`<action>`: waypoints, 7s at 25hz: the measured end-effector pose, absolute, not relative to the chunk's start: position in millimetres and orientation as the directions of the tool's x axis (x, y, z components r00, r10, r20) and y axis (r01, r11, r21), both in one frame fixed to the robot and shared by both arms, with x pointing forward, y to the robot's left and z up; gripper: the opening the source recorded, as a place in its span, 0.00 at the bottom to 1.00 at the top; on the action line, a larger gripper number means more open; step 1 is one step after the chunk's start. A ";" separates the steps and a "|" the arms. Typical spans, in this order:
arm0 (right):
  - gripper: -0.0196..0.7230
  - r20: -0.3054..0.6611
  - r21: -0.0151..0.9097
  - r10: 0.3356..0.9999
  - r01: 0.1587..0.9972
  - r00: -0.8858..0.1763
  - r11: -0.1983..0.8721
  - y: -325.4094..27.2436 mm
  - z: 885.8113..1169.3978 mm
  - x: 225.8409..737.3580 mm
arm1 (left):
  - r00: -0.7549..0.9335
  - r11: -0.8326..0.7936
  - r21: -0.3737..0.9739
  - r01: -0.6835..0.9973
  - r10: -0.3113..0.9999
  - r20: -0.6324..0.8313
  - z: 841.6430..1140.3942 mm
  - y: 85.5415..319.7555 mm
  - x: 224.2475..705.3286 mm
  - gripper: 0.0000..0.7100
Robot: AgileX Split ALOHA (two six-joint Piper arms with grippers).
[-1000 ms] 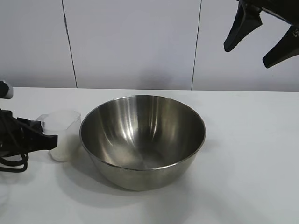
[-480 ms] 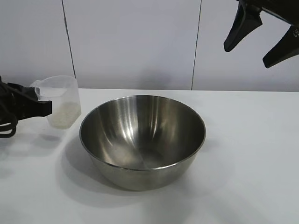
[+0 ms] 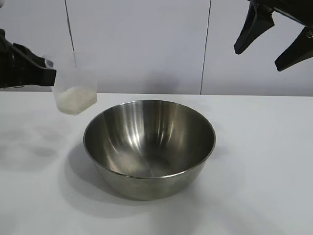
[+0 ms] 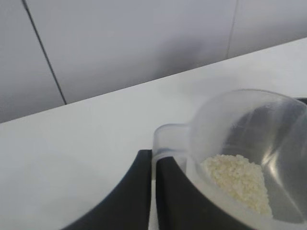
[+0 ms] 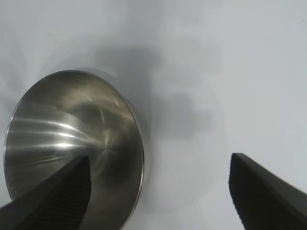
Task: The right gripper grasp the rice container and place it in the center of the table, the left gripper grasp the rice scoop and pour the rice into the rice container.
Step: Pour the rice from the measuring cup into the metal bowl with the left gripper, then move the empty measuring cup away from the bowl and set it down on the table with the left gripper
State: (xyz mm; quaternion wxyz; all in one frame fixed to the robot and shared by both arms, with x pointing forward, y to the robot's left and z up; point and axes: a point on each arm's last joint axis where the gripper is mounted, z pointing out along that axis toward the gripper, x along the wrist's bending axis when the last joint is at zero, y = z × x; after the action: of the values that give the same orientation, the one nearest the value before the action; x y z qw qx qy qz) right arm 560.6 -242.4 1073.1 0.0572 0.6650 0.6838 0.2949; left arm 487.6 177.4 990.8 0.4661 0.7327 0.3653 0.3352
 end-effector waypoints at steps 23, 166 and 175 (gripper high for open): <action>0.76 0.317 0.491 0.942 0.869 -0.107 -0.067 -242.4 1073.8 561.8 | 0.607 -0.695 0.627 -0.352 0.340 0.718 984.1 117.3 503.8 0.02; 0.76 0.330 0.533 0.938 0.841 -0.102 -0.097 -242.0 1076.8 566.2 | 0.747 -0.469 0.835 0.288 0.656 0.111 947.0 243.2 579.9 0.01; 0.76 0.330 0.534 0.938 0.840 -0.101 -0.097 -242.1 1076.8 566.3 | 0.742 -0.541 0.775 0.327 0.655 0.144 920.8 249.0 584.5 0.01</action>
State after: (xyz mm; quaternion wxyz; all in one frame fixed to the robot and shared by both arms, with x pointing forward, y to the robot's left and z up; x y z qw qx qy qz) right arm 566.3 -242.1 1076.8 0.0759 0.6660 0.6677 0.3239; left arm 584.5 249.0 920.8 0.3827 0.8511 0.2884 0.2143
